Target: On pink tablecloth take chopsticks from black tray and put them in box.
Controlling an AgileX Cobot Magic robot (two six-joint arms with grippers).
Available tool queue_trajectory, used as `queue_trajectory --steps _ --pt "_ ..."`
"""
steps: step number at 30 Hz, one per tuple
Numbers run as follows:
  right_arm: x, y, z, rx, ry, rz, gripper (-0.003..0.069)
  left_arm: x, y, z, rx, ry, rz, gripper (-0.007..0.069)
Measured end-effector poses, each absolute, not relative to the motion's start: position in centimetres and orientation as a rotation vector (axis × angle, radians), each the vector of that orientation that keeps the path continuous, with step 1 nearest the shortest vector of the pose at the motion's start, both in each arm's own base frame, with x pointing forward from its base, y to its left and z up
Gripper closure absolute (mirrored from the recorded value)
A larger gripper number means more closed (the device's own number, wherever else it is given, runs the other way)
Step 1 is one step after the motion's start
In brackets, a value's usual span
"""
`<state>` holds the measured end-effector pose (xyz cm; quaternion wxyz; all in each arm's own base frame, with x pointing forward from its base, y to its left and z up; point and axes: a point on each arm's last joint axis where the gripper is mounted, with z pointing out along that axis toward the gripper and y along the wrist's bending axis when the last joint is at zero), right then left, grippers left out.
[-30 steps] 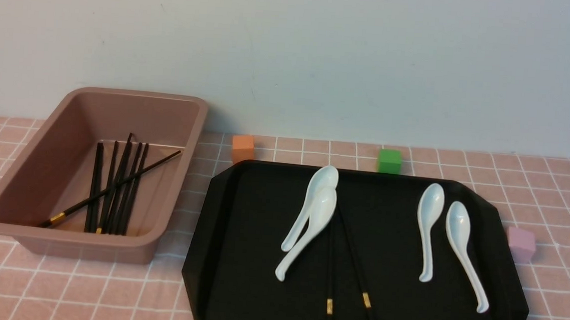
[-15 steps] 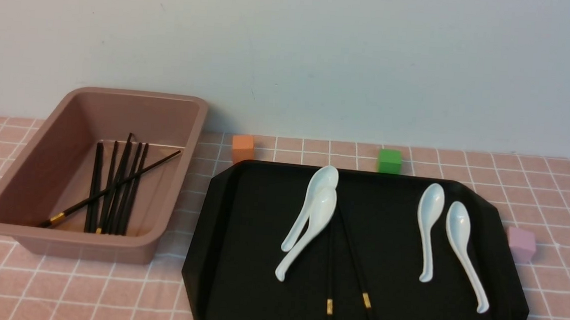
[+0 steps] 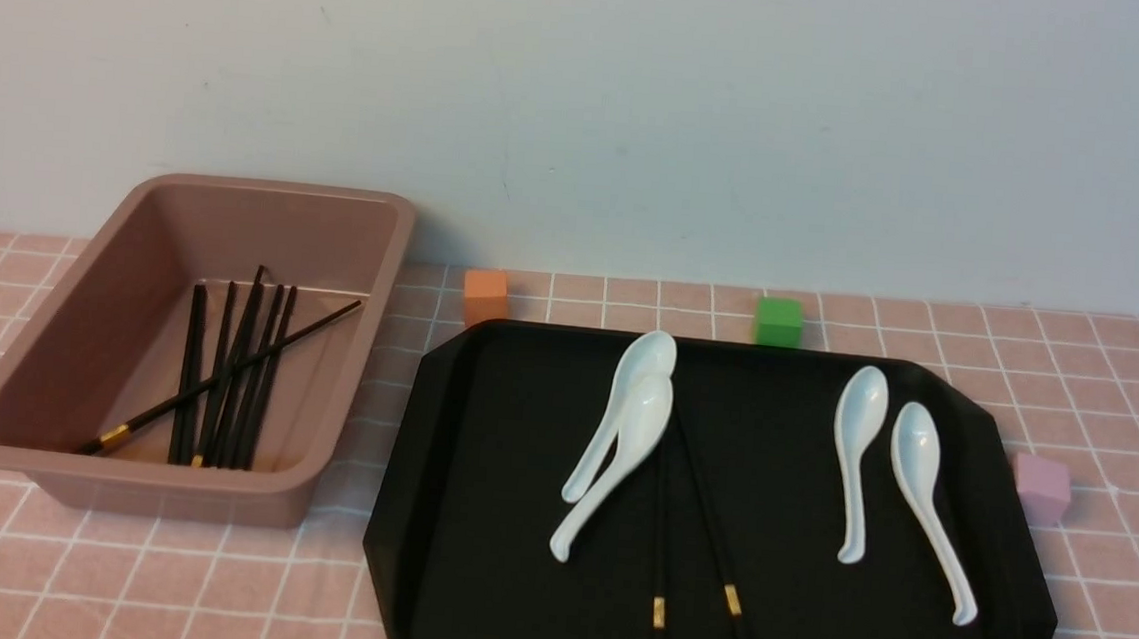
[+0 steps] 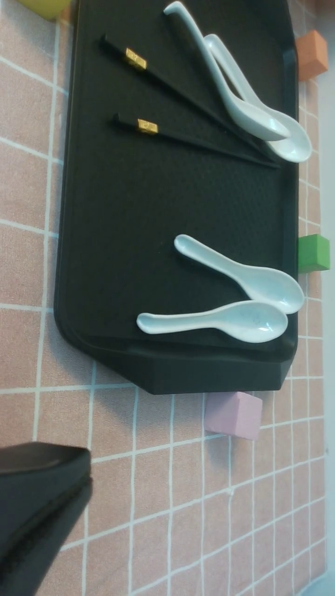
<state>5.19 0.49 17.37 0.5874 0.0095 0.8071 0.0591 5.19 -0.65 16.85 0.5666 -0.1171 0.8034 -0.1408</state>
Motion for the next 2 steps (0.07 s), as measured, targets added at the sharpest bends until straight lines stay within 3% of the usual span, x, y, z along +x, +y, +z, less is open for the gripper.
queue_trajectory --steps 2 --pt "5.19 0.49 17.37 0.022 1.881 0.138 0.0650 5.19 -0.65 16.85 -0.275 1.888 -0.331 0.0386"
